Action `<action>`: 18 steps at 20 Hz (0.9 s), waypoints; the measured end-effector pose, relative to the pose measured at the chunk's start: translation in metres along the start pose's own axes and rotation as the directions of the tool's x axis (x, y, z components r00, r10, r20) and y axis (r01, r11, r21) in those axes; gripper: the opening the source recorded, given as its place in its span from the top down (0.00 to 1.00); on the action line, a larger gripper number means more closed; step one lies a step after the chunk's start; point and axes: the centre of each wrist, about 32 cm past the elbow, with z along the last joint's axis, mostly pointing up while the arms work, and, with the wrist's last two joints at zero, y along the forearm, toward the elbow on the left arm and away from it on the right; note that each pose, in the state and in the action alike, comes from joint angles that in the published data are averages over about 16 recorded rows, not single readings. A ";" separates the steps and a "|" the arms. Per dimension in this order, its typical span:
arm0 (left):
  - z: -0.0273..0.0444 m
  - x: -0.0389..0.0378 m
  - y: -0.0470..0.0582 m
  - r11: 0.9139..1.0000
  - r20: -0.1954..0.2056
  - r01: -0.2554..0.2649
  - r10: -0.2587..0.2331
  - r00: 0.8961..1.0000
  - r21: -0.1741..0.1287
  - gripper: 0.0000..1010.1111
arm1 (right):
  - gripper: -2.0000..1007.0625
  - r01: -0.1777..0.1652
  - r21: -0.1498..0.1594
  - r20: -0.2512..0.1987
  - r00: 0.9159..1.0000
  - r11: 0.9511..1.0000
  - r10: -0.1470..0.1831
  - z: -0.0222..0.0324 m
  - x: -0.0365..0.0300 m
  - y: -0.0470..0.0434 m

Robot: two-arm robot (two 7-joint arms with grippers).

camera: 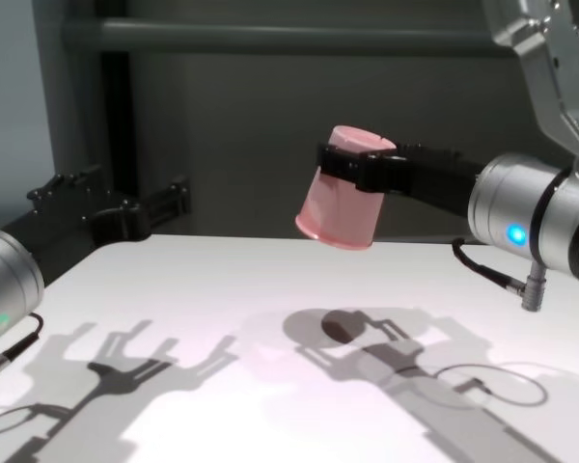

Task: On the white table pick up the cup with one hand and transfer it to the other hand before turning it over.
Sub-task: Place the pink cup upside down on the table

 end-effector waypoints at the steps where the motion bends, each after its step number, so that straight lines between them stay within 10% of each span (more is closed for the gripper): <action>1: 0.0000 0.0000 0.000 1.000 0.000 0.000 0.000 1.000 0.000 0.01 | 0.24 0.006 -0.021 0.022 1.000 1.000 -0.005 -0.0002 -0.0007 0.0004; 9: 0.0001 0.0001 0.000 1.000 0.000 0.000 0.000 1.000 0.000 0.01 | 0.24 0.021 -0.133 0.131 0.991 0.991 -0.004 -0.0064 -0.0059 0.0051; 18: 0.0001 0.0001 0.000 1.000 0.000 0.000 0.000 1.000 0.000 0.01 | 0.24 0.002 -0.191 0.150 0.988 0.982 0.028 -0.0178 -0.0100 0.0101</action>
